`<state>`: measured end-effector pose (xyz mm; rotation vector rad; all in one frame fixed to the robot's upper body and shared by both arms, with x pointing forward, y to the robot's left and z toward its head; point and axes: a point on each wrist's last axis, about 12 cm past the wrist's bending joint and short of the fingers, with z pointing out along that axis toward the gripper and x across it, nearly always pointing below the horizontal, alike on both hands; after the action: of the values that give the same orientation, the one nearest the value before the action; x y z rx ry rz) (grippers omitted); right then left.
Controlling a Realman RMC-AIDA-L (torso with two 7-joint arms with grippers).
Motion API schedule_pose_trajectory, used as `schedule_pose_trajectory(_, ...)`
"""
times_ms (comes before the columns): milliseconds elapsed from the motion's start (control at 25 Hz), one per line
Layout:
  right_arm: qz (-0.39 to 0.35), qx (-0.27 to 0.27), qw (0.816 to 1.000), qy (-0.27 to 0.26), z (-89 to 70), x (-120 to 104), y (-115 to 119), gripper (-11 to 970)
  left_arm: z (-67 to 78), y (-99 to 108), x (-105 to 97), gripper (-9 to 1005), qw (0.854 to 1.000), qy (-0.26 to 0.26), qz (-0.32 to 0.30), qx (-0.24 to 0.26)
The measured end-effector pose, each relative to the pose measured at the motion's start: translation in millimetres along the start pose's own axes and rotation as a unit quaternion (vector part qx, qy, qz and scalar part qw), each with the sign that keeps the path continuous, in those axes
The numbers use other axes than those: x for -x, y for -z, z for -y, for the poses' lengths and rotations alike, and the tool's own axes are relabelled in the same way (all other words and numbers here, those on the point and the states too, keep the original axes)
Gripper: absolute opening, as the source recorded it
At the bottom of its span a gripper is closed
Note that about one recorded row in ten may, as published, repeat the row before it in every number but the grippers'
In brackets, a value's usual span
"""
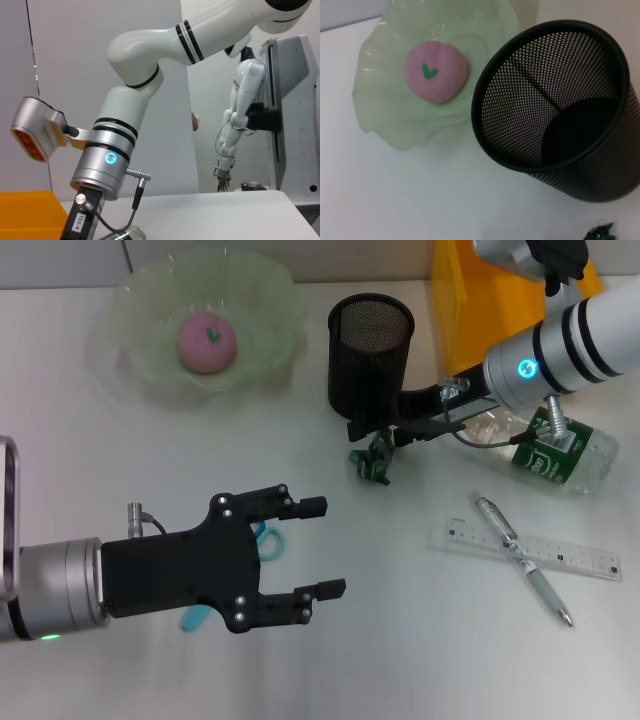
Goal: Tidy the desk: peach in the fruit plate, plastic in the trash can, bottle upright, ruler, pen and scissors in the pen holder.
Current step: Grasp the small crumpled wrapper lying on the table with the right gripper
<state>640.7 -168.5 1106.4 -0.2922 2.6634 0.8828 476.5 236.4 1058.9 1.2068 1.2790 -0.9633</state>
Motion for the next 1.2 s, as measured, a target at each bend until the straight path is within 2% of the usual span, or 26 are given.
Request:
schedule_pose_trajectory(280,-0.01,-0.014,1.0,0.023,-4.3,1.4,-3.1,779,1.4,0.1,-1.3,734,1.0,-0.008,0.001,0.0)
schedule_pose_trajectory(1200,-0.005,-0.025,0.999,0.024,-0.6,-2.4,-10.0,779,2.6,0.2,-2.6,735,1.0,-0.003,0.002,0.001)
